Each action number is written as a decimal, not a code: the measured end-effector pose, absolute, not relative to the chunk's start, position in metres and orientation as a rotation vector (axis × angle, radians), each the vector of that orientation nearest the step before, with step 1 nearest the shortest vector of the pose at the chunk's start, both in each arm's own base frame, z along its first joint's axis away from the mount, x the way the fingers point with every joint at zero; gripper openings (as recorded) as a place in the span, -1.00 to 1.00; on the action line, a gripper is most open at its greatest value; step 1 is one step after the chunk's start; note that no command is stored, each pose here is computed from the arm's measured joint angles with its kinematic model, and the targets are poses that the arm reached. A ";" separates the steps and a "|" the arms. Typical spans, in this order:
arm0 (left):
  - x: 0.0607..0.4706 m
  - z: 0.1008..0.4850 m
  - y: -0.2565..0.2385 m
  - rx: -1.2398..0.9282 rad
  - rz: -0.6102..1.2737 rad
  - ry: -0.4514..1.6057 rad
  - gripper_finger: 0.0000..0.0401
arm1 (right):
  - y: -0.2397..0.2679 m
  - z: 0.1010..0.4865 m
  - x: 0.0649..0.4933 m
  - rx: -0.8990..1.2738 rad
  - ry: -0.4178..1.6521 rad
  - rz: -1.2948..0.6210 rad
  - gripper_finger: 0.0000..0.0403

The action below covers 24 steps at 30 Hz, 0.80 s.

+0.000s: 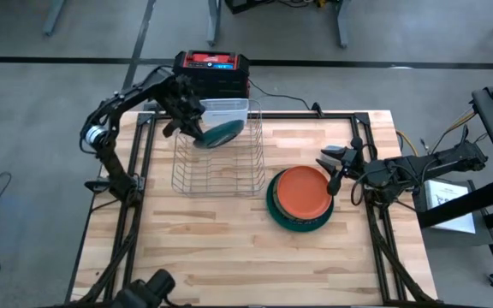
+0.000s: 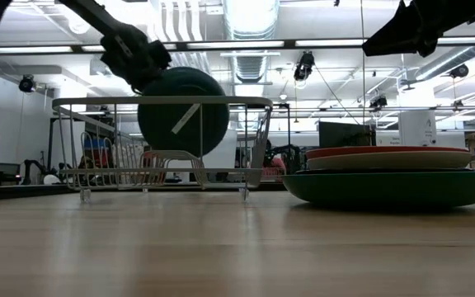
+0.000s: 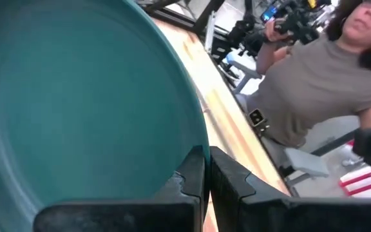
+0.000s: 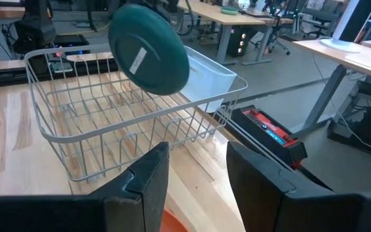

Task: Sort dishes
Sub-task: Put the dark green plate into the dish rack

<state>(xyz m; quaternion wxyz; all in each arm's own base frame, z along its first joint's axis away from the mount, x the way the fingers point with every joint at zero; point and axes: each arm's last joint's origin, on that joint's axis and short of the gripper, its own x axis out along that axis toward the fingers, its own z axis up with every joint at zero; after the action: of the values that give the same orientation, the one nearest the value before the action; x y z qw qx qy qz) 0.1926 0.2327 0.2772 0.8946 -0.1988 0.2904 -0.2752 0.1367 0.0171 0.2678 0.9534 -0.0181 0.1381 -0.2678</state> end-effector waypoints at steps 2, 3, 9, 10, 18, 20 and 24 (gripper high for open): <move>0.196 0.279 0.238 -0.401 -0.568 0.613 -0.99 | 0.017 0.268 0.137 -0.036 0.281 -0.545 -0.25; 0.197 0.280 0.240 -0.396 -0.565 0.616 -0.99 | 0.017 0.268 0.137 -0.036 0.280 -0.545 -0.24; 0.195 0.289 0.239 -0.392 -0.540 0.640 -0.99 | 0.017 0.268 0.137 -0.031 0.279 -0.546 -0.26; 0.194 0.293 0.237 -0.383 -0.538 0.633 -0.99 | 0.017 0.268 0.137 -0.032 0.279 -0.546 -0.27; 0.191 0.312 0.222 -0.340 -0.537 0.617 -0.99 | 0.017 0.268 0.137 -0.034 0.278 -0.553 -0.31; 0.194 0.312 0.220 -0.342 -0.552 0.602 -0.99 | 0.017 0.268 0.137 -0.034 0.278 -0.553 -0.32; 0.201 0.307 0.214 -0.345 -0.584 0.634 -0.99 | 0.017 0.268 0.137 -0.034 0.278 -0.554 -0.33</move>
<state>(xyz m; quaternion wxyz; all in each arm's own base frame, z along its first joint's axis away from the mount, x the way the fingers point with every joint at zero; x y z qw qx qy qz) 0.2009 0.2141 0.3066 0.8942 -0.1665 0.3058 -0.2815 0.1367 0.0169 0.2678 0.9523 -0.0168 0.1368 -0.2724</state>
